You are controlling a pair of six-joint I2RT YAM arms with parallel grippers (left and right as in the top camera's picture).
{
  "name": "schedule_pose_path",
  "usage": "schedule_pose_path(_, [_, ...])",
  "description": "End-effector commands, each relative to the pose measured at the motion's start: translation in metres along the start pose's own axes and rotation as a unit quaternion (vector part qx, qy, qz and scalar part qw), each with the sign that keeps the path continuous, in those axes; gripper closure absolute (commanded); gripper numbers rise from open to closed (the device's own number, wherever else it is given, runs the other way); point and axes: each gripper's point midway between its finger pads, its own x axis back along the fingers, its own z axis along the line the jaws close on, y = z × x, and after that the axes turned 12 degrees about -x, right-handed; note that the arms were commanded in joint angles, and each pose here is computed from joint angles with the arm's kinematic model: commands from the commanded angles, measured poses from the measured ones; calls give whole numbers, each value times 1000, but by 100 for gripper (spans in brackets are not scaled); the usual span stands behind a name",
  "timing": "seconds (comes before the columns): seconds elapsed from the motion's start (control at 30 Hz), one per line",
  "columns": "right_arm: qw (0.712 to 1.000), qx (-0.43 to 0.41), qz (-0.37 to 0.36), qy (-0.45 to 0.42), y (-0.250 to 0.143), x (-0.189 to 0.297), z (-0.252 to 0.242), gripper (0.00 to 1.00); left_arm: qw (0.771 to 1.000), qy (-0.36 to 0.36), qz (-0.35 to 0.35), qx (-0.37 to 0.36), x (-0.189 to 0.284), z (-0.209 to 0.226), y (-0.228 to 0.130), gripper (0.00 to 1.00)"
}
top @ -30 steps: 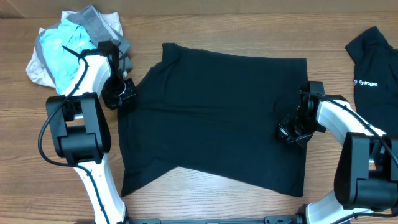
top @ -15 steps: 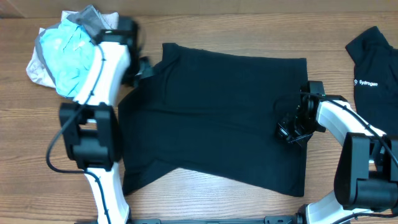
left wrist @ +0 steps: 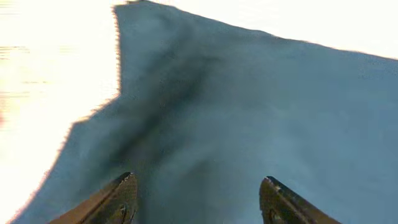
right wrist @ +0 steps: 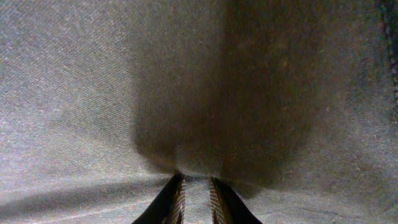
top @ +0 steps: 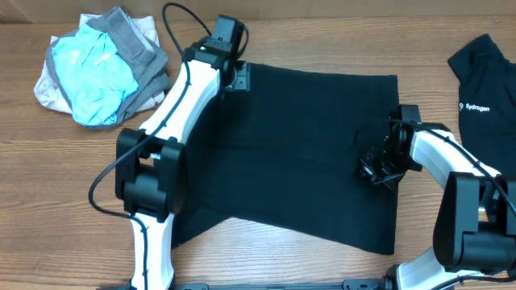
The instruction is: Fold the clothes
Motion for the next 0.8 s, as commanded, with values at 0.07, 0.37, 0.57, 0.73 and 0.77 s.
schedule_pose_path(0.07, [1000, -3, -10, -29, 3, -7, -15, 81, 999, 38, 8, -26, -30, 34, -2, 39])
schedule_pose_path(0.37, [999, 8, -7, -31, -3, -9, -12, 81, 995, 46, 0, -89, -58, 34, -1, 39])
schedule_pose_path(0.57, [999, 23, -8, -32, -8, -11, -7, 81, 995, 30, -8, -95, -65, 27, 2, 37])
schedule_pose_path(0.73, [999, 31, -7, -33, -12, -13, -5, 81, 995, 20, -19, -100, -69, 23, 6, 39])
schedule_pose_path(0.77, [999, 31, -7, -33, -12, -13, -5, 81, 995, 15, -20, -100, -69, 21, 7, 39])
